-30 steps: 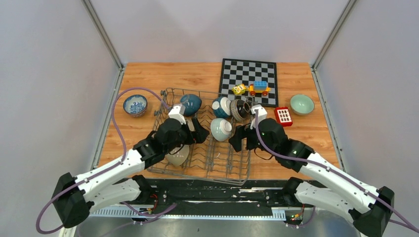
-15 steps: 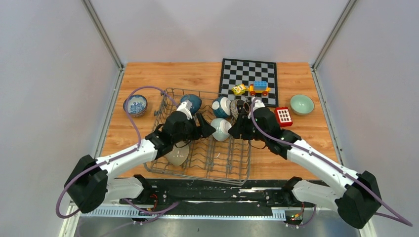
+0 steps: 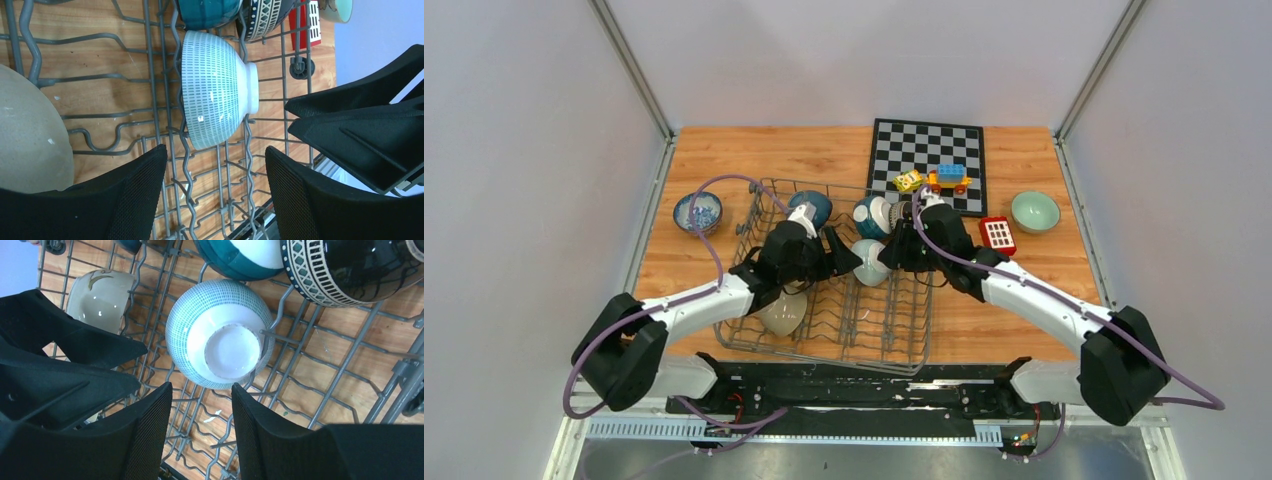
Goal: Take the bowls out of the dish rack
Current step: Pick up the bowl from the dish rack.
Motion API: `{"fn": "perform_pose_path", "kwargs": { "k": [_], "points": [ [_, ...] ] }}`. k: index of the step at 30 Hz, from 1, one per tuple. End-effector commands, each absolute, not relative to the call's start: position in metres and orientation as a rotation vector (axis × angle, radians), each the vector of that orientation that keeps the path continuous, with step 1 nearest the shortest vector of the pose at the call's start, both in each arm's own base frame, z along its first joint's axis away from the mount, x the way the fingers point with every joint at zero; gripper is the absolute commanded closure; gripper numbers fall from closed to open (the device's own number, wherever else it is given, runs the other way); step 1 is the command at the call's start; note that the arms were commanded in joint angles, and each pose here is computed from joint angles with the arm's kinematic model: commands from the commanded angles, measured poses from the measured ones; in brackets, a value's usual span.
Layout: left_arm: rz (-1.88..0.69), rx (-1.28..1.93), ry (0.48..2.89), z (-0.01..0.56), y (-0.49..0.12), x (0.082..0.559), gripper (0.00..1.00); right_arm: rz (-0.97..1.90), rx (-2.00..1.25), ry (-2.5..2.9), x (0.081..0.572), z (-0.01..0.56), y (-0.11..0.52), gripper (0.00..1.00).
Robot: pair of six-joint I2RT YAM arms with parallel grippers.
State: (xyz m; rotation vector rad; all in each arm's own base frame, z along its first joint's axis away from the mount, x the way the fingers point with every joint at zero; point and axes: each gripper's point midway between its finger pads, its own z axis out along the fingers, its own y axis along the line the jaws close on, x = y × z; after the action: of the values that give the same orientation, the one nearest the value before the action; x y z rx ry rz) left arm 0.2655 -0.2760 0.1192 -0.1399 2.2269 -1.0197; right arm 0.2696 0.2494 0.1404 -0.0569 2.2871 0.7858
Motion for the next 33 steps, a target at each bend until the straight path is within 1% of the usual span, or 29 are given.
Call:
{"fn": "perform_pose_path", "kwargs": {
  "k": [1, 5, 21, 33],
  "points": [
    [-1.058, -0.138, 2.179, 0.130, -0.283, 0.279, 0.27, 0.803, -0.024, 2.247, 0.289, 0.152, 0.254, 0.51],
    [-1.065, -0.135, 2.186, 0.130, -0.289, 0.285, 0.32, 0.770, -0.016, 2.279, 0.299, 0.146, 0.254, 0.54],
    [-1.100, -0.106, 2.211, 0.117, -0.301, 0.287, 0.42, 0.767, -0.011, 2.338, 0.299, 0.125, 0.252, 0.57],
    [-1.142, -0.063, 2.171, 0.129, -0.307, 0.288, 0.47, 0.763, 0.000, 2.358, 0.295, 0.117, 0.244, 0.60]
  ]
}}
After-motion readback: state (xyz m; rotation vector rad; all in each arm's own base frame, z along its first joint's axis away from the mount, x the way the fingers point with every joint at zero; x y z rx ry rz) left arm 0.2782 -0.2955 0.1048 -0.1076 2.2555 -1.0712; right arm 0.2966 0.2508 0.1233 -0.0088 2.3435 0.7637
